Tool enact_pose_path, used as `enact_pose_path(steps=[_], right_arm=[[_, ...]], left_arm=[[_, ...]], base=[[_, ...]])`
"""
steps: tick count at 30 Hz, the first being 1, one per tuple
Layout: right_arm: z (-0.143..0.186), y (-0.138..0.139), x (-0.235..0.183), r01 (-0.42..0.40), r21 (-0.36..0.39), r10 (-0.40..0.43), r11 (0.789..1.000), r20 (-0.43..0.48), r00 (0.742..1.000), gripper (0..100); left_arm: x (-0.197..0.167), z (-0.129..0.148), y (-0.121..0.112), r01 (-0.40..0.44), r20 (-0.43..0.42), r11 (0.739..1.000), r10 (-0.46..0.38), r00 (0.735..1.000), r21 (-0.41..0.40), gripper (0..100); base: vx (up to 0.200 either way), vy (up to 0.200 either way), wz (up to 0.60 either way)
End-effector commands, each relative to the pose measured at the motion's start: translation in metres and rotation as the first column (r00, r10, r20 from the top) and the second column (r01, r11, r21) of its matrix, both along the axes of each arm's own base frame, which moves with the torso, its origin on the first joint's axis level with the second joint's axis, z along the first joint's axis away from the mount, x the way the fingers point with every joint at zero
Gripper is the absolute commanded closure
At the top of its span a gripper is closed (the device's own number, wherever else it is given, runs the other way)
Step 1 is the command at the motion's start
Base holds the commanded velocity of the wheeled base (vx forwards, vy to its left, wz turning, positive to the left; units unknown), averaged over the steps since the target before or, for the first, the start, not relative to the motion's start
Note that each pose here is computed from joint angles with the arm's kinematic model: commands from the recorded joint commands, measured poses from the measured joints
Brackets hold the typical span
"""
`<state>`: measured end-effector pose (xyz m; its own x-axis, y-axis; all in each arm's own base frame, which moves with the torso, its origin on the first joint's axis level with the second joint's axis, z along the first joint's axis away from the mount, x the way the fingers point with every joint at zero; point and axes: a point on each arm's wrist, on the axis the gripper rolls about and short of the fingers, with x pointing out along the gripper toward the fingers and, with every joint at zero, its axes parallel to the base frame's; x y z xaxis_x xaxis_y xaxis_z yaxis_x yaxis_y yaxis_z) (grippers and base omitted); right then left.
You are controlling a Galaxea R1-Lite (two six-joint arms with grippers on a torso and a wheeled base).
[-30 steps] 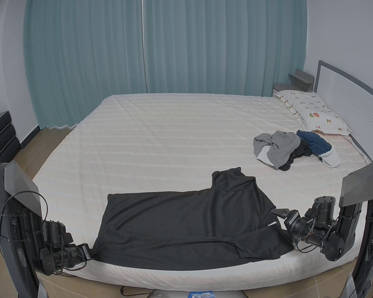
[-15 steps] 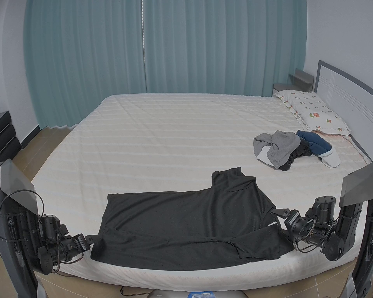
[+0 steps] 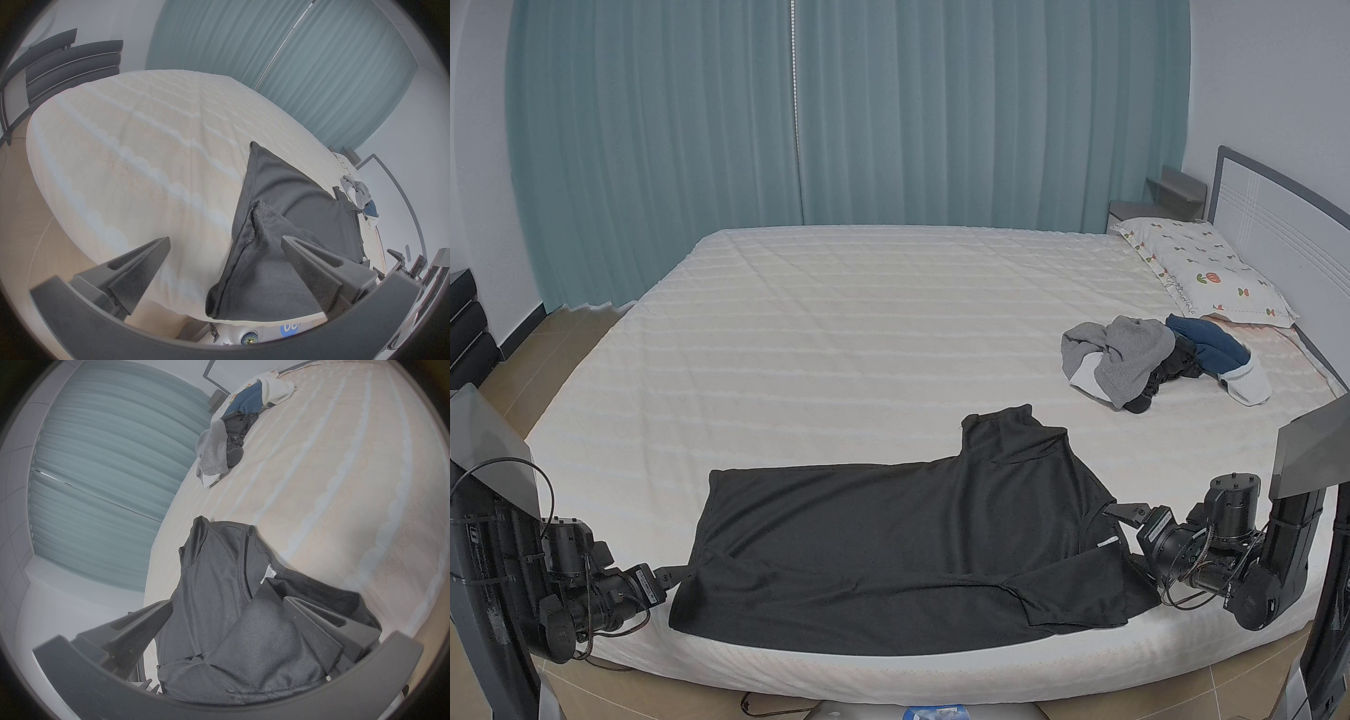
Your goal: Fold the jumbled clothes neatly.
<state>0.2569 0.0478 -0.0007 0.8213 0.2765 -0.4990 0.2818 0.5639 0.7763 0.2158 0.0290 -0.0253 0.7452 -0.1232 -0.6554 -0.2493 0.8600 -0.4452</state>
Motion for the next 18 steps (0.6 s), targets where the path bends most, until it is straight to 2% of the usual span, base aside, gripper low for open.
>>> enact_pose_path(steps=[1,8,15,16,18], right_arm=[[0.001,0.0,0.0,0.001,0.001,-0.001,1.0,0.004,1.0,0],[0.001,0.0,0.0,0.0,0.0,0.0,1.0,0.005,1.0,0],[0.001,-0.001,0.0,0.001,0.0,-0.001,1.0,0.006,1.0,0],[0.002,-0.001,0.002,0.004,0.001,-0.004,1.0,0.011,1.0,0],[0.001,-0.003,0.004,0.013,0.0,-0.013,1.0,0.014,1.0,0]], left_arm=[[-0.001,0.0,0.0,-0.004,-0.005,1.0,0.004,1.0,-0.001,0],[-0.001,-0.004,0.0,-0.001,-0.02,1.0,0.001,1.0,-0.004,0],[0.007,0.0,0.0,-0.023,0.02,0.999,0.024,1.0,-0.031,0],[0.015,0.009,-0.001,-0.042,0.073,0.997,0.047,0.996,-0.062,0],[0.024,0.019,-0.006,-0.041,0.126,0.994,0.053,0.991,-0.101,0]], base=[[0.0,0.2,0.0],[0.0,0.0,0.0],[0.0,0.0,0.0],[0.0,0.0,0.0],[0.0,0.0,0.0]])
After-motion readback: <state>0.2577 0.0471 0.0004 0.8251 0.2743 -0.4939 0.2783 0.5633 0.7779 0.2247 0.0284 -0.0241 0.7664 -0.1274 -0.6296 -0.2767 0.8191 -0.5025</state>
